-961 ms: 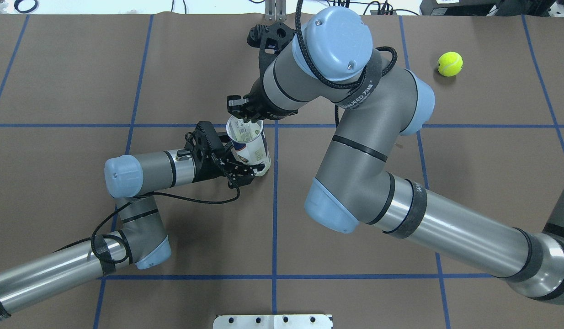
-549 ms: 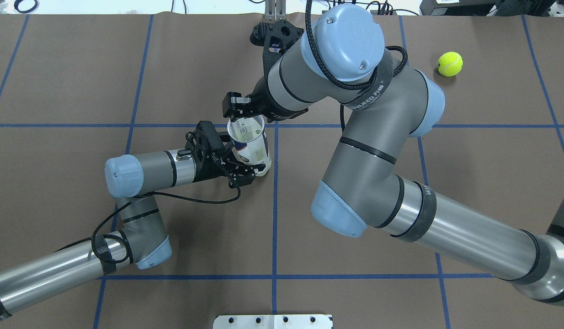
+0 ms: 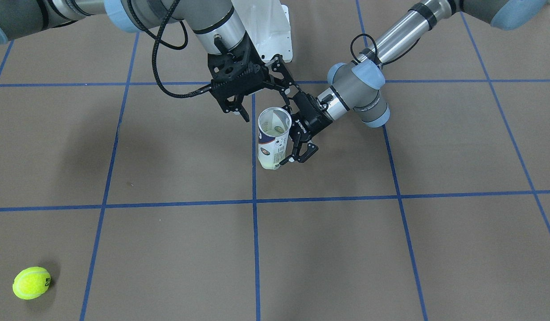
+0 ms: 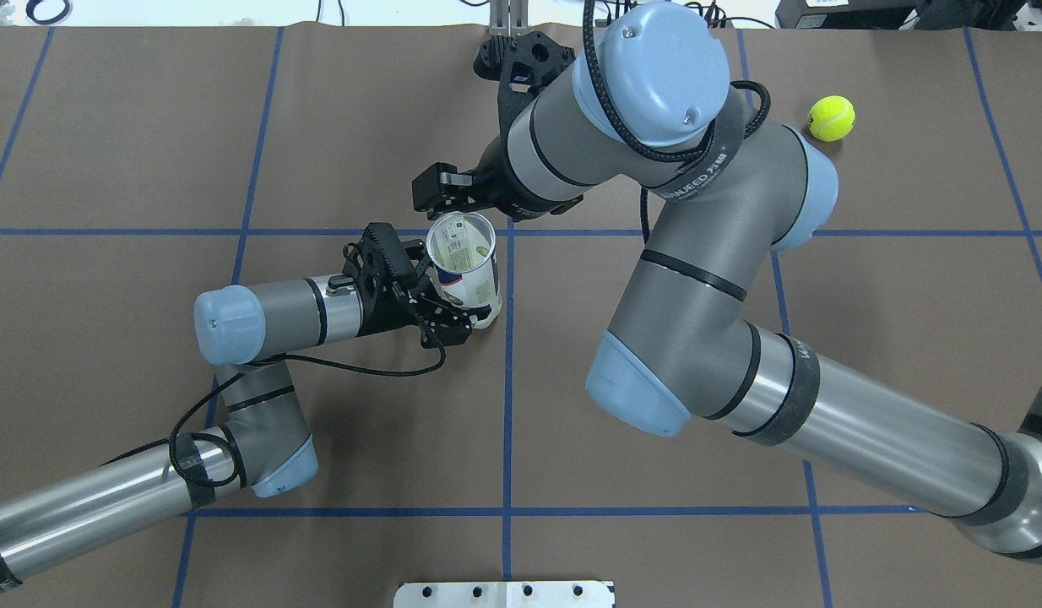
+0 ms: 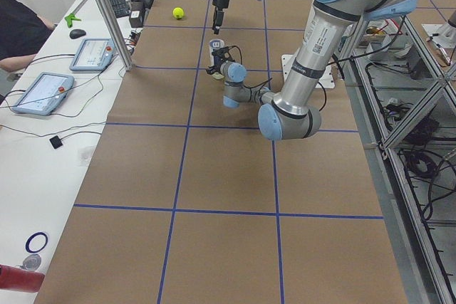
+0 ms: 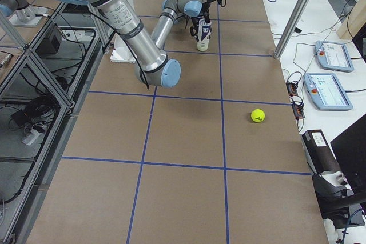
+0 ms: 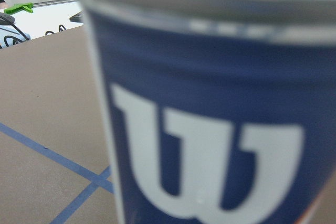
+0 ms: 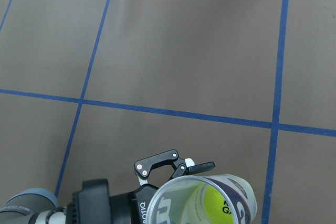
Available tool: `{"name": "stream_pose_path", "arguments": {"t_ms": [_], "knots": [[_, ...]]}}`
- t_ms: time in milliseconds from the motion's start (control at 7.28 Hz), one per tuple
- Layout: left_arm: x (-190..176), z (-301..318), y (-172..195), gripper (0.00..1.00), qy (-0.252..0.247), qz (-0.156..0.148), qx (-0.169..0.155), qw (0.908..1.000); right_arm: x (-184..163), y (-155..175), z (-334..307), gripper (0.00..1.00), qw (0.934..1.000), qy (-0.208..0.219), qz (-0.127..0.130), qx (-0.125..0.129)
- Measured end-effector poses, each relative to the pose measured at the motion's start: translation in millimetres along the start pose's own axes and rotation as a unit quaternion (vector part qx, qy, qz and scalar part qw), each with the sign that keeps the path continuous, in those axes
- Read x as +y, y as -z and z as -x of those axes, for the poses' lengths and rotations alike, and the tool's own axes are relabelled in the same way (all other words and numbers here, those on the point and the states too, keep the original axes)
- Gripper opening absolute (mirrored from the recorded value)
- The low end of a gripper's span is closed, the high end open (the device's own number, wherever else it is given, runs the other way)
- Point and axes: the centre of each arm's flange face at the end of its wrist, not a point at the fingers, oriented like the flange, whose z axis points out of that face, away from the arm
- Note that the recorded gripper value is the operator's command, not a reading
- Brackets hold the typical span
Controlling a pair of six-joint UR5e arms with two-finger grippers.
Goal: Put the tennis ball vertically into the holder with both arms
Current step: 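Move the right gripper back to the second yellow tennis ball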
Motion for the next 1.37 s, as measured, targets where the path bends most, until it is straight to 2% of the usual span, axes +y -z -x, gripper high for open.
{"name": "stream_pose_path", "arguments": {"t_ms": [412,549,961,1373], "knots": [[0,0,0,0.99,0.001,0.0,0.0,1.0,-19,35,-39,0.99,0.9997,-0.02,0.012,0.007],[0,0,0,0.99,0.001,0.0,0.0,1.0,-35,49,-71,0.99,0.9991,-0.035,0.014,0.021],[0,1,1,0.99,0.0,0.0,0.0,1.0,-74,69,-202,0.99,0.9937,-0.057,0.004,0.096],[0,2,1,0.99,0.001,0.0,-0.001,1.0,-133,65,-343,0.99,0.9808,-0.037,0.011,0.191]]}}
